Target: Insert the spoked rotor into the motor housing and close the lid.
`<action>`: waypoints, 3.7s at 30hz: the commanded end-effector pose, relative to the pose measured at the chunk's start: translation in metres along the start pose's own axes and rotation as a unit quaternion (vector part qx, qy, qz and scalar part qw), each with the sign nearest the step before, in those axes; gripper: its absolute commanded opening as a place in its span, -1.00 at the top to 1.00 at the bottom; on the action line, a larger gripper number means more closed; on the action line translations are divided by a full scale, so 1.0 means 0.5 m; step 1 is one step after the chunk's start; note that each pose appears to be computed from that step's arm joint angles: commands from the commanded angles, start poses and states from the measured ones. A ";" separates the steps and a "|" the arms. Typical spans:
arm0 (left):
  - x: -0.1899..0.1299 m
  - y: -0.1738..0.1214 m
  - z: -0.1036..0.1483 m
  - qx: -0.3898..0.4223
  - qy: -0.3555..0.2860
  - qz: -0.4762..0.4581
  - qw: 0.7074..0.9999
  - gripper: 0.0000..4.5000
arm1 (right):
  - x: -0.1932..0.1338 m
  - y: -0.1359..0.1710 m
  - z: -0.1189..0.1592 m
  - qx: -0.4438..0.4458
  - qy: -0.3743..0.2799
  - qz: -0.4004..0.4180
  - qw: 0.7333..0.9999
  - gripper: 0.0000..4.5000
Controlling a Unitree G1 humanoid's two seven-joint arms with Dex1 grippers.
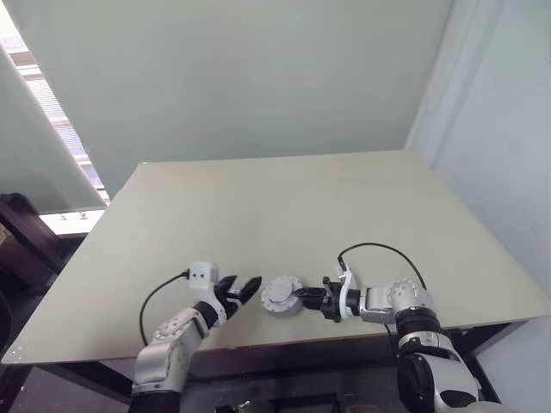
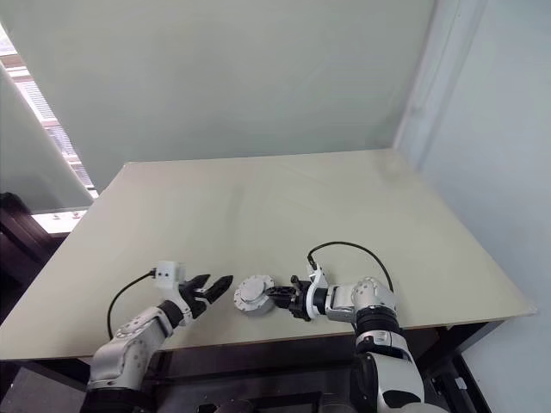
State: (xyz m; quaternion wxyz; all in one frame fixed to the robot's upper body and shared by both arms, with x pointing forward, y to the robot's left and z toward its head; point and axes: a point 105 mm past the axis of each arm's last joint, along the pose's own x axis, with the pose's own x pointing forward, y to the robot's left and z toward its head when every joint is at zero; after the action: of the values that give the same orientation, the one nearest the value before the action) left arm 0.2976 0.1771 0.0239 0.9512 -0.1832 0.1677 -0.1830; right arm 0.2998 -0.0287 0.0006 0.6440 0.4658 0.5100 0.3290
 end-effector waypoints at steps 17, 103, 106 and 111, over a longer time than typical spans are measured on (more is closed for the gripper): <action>-0.052 0.001 -0.002 -0.143 -0.031 0.006 0.989 -1.00 | 0.007 0.063 0.031 0.004 -0.046 0.077 0.996 0.46; 0.019 -0.094 0.001 -0.474 -0.088 -0.107 0.870 -1.00 | -0.021 0.162 0.064 -0.020 -0.108 0.163 0.980 0.46; 0.030 -0.104 0.005 -0.479 -0.084 -0.121 0.866 -1.00 | -0.018 0.162 0.058 -0.020 -0.103 0.163 0.981 0.46; 0.042 -0.114 0.012 -0.486 -0.088 -0.136 0.859 -1.00 | -0.013 0.161 0.051 -0.023 -0.092 0.158 0.983 0.46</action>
State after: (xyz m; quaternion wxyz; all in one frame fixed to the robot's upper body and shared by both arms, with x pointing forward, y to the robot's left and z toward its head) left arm 0.2976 0.1268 0.0348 0.7241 -0.6558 0.1381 -0.1627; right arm 0.3213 -0.0154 0.0541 0.6393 0.5507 0.4002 0.3577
